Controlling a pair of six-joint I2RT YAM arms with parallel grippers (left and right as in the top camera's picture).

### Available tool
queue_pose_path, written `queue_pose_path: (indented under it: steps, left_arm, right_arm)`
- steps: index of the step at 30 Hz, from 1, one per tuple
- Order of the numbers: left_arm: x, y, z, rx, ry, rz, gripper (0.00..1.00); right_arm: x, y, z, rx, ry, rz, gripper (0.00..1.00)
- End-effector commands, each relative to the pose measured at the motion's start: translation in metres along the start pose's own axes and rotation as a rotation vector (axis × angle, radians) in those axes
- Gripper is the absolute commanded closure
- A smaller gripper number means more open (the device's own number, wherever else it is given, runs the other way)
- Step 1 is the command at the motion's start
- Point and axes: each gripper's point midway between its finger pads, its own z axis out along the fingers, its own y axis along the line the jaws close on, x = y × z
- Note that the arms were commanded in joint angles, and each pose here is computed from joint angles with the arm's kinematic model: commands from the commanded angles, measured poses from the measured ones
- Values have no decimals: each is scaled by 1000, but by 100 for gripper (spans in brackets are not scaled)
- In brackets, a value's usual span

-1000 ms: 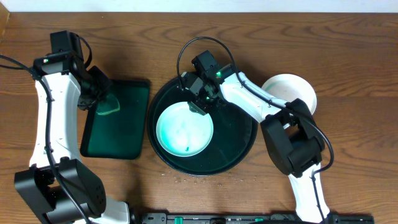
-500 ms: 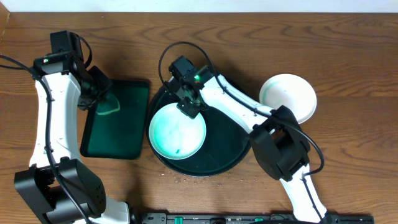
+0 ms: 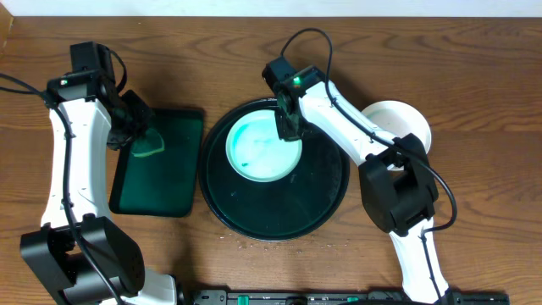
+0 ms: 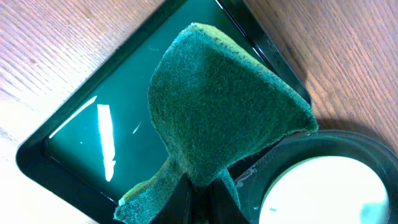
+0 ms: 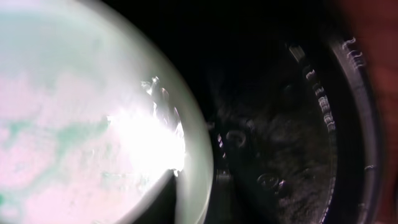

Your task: Clean dirty plates on tray and stack at the side

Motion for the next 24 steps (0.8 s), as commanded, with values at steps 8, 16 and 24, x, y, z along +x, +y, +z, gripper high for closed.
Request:
queue_pose_path:
  steps: [8, 16, 24]
  left_arm:
    - [37, -34, 9, 38, 74, 101, 93]
    - [71, -74, 15, 61, 77, 160, 93]
    - [100, -93, 37, 60, 88, 196, 93]
  right_arm:
    - [-4, 3, 2, -156, 22, -49, 51]
    - [-14, -10, 15, -211, 37, -5, 91]
    - [0, -1, 38, -260, 125, 24, 99]
